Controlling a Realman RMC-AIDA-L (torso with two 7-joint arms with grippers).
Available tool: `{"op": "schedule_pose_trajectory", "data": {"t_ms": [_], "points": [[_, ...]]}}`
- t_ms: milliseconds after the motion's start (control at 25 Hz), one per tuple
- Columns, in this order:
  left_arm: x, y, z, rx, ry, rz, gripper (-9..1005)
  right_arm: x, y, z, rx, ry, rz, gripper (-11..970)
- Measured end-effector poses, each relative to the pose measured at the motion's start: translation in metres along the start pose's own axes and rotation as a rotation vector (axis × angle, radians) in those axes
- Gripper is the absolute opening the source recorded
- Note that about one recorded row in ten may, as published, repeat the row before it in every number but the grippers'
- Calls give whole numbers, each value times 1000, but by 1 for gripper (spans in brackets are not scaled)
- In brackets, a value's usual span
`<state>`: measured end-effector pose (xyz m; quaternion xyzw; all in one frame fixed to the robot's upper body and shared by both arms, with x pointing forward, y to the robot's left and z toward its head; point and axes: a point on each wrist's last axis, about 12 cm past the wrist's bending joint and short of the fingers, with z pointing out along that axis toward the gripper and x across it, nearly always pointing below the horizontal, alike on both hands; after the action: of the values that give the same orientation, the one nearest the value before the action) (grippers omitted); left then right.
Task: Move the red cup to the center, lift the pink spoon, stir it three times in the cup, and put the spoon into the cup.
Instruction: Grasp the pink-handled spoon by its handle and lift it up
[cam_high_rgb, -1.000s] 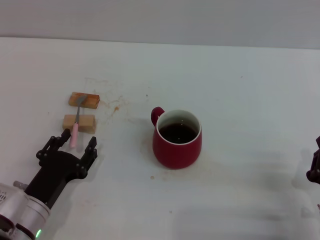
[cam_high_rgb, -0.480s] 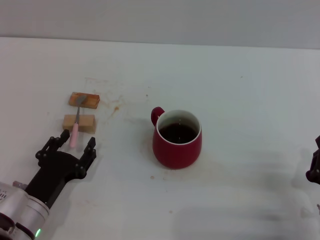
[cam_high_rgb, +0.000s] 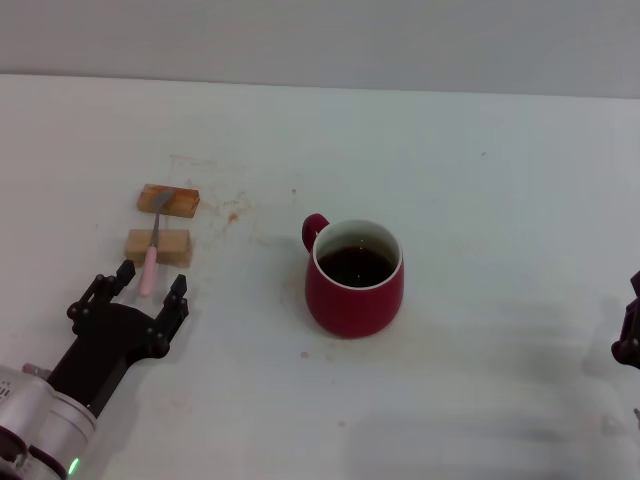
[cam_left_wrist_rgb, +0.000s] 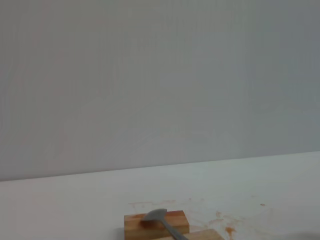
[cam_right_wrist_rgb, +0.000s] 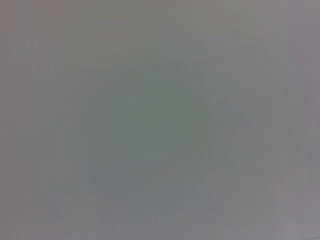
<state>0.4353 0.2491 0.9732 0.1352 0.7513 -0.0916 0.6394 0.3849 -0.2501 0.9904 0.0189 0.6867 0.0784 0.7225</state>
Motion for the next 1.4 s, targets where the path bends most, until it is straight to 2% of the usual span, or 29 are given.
{"op": "schedule_pose_trajectory", "data": {"t_ms": [440,680,1400], "points": [[0,0,1,3,7,1,649,0,0,0,0,0,-1,-1],[0,-1,2,4,6,1,564,0,0,0,-1,1,-1,-1],[-1,-1,2,4,-1,0,564,0,0,-1,0,2,-1,-1]]}}
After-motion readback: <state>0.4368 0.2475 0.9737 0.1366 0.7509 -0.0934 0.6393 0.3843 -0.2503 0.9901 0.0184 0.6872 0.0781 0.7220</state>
